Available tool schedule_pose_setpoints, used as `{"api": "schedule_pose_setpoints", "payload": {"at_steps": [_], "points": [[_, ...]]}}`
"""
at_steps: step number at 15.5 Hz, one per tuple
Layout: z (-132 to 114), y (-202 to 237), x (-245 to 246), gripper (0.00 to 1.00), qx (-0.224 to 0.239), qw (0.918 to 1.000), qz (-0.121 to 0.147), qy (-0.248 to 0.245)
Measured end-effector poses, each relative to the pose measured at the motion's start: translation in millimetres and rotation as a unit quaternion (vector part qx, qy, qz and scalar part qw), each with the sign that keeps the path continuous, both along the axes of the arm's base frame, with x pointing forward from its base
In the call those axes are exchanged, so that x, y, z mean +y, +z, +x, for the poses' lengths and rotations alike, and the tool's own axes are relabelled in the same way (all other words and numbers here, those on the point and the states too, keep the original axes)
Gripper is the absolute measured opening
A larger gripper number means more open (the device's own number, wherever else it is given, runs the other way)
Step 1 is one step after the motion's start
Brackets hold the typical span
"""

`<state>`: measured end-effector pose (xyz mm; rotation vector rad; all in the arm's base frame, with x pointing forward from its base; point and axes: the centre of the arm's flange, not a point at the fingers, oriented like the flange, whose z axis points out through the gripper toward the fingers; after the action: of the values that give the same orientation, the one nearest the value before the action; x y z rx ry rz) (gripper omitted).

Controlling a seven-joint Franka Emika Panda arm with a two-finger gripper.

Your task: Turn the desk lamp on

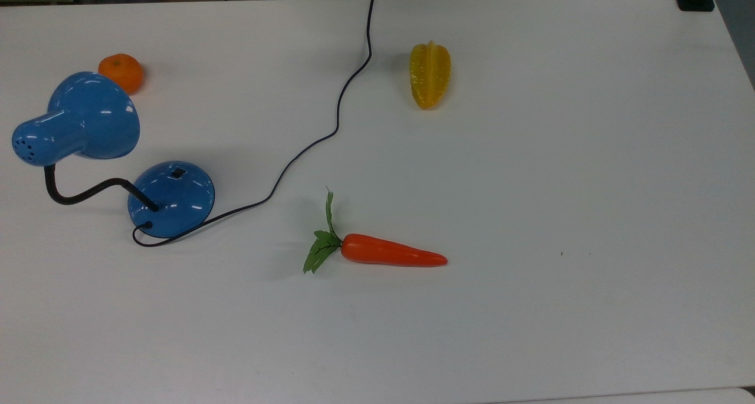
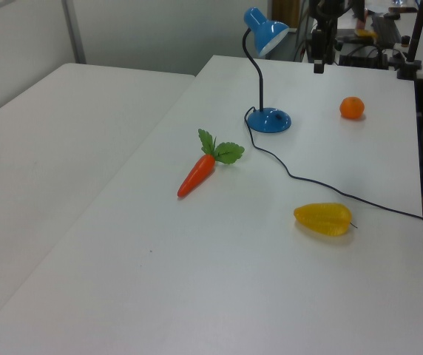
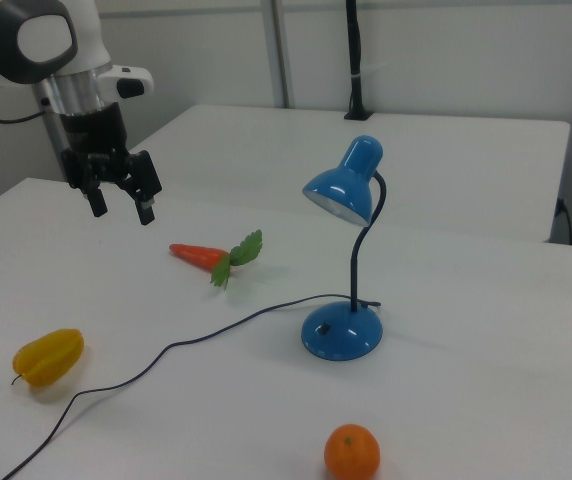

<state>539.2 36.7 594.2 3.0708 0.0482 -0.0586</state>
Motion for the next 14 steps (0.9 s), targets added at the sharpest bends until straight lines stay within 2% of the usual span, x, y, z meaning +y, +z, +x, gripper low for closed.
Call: {"api": "schedule_pose_setpoints", "payload": {"at_steps": [7,10,14], "points": [[2.0,2.6,0.3,1.0,-0.003,1.0,0.0,0.0],[2.5,3.5,0.3,0.95,-0.004,1.0,0.0,0.0],[2.9,2.6,0.3,0.54,-0.002,0.9999,0.001,0.013]]}}
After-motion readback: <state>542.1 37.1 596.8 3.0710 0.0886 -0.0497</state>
